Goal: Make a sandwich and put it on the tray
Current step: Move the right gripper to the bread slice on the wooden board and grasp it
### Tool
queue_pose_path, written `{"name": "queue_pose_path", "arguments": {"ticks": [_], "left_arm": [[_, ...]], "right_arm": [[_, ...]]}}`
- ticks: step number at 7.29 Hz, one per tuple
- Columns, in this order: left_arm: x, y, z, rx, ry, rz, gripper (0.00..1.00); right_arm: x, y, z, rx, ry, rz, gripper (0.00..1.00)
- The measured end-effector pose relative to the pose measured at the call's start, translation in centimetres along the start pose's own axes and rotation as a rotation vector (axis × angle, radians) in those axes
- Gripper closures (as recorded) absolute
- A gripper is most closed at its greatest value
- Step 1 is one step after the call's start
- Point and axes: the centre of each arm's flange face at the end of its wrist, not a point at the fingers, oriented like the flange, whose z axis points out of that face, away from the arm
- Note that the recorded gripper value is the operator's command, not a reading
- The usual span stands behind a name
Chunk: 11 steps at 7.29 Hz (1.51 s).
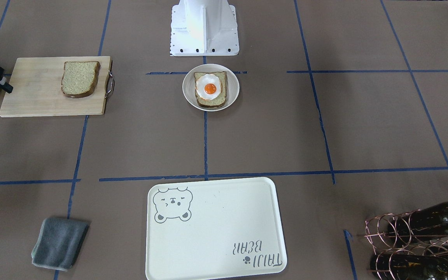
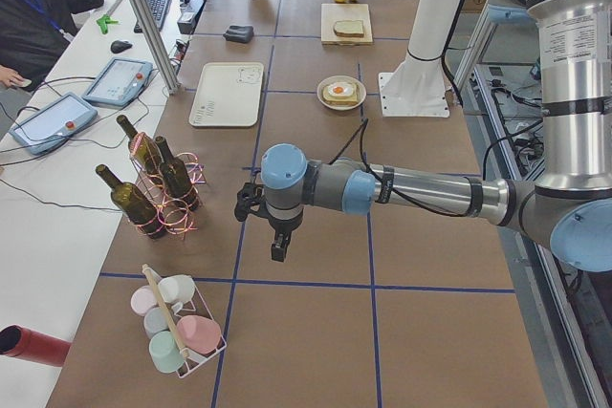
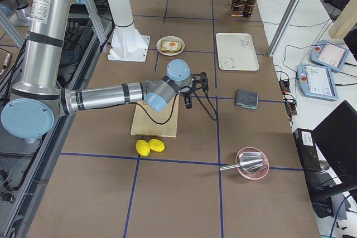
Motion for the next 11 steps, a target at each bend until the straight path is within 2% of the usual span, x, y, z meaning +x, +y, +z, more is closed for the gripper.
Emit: {"name": "queue_pose_path", "arguments": {"ticks": [2,4,5,6,10,11], "left_arm": [[0.2,0.0,-0.2,0.003,0.000,0.003,0.00],[0.3,-0.1,-0.2,0.004,0.000,0.005,0.00],[0.3,-0.1,-0.3,0.005,0.001,0.005,0.00],[0.3,-0.1,-0.3,0.005,0.001,0.005,0.00],[0.3,-0.1,-0.3,0.005,0.001,0.005,0.00],[0.3,-0.1,-0.3,0.005,0.001,0.005,0.00]], "right_arm": [[-3.3,2.7,4.2,-0.037,0.025,0.030,0.00],[-4.2,8.6,7.7,-0.016,0.061,0.049,0.02],[-4.1,11.2,8.5,-0.012,0.068,0.055,0.10],[-3.8,13.3,9.0,-0.016,0.075,0.058,0.22],[-3.8,17.4,11.3,-0.034,0.097,0.062,0.45],[-3.9,17.8,11.6,-0.040,0.100,0.060,0.46]]}}
